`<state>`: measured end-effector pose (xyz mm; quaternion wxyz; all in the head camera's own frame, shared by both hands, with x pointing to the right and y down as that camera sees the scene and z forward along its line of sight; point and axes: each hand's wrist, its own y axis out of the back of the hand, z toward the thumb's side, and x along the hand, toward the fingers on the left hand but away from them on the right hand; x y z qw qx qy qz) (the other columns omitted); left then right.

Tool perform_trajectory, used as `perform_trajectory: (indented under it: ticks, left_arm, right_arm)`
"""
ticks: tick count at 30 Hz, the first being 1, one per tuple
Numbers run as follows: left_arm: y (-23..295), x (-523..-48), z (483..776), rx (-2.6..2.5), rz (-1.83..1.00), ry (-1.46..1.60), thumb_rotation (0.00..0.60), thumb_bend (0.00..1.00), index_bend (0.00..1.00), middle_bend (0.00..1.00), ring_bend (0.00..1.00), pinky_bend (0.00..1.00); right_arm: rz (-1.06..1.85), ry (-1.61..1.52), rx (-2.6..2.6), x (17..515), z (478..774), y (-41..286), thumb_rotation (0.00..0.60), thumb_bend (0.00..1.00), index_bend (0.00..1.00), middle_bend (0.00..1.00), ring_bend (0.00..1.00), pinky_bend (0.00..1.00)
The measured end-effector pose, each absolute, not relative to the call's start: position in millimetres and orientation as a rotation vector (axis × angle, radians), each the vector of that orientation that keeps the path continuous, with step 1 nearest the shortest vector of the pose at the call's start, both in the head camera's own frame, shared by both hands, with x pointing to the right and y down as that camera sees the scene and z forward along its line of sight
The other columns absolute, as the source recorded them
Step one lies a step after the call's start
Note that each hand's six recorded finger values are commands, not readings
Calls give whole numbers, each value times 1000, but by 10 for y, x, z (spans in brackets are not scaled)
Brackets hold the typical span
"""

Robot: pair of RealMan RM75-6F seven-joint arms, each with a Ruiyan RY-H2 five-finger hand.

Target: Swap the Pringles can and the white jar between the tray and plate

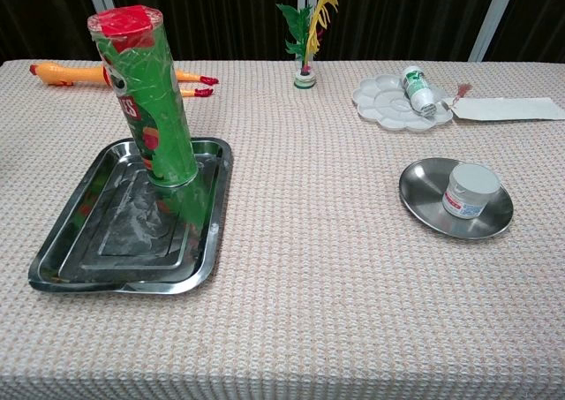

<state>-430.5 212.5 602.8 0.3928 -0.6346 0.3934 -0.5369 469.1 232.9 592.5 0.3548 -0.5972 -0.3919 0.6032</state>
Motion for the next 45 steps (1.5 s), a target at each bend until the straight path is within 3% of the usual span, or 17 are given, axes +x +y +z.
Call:
perform_trajectory:
  ticks: [12,21,32,45]
  left_arm:
    - [2065,-4274,6000,-1610,-1337,1017,600,114,189,179,80,232]
    - [1708,-4037,5802,-1664,-1212,1043,600,109,167,163,80,234]
    - [944,-3164,5577,-1859,-991,875,600,101,118,92,45,246]
    - [609,-2404,5794,-2015,-980,586,600,101,104,62,18,238]
  right_arm:
    - [1563,-1010,-1546,4691,5934,2330,600,176,0,0,0,0]
    - [1556,-999,-1557,4666,5939,2339,600,176,0,0,0,0]
    - [1567,-997,-1551,4696,5942,2333,600,176,0,0,0,0]
    - [1605,-993,-1557,4759,5990,2350,600,176,0,0,0,0]
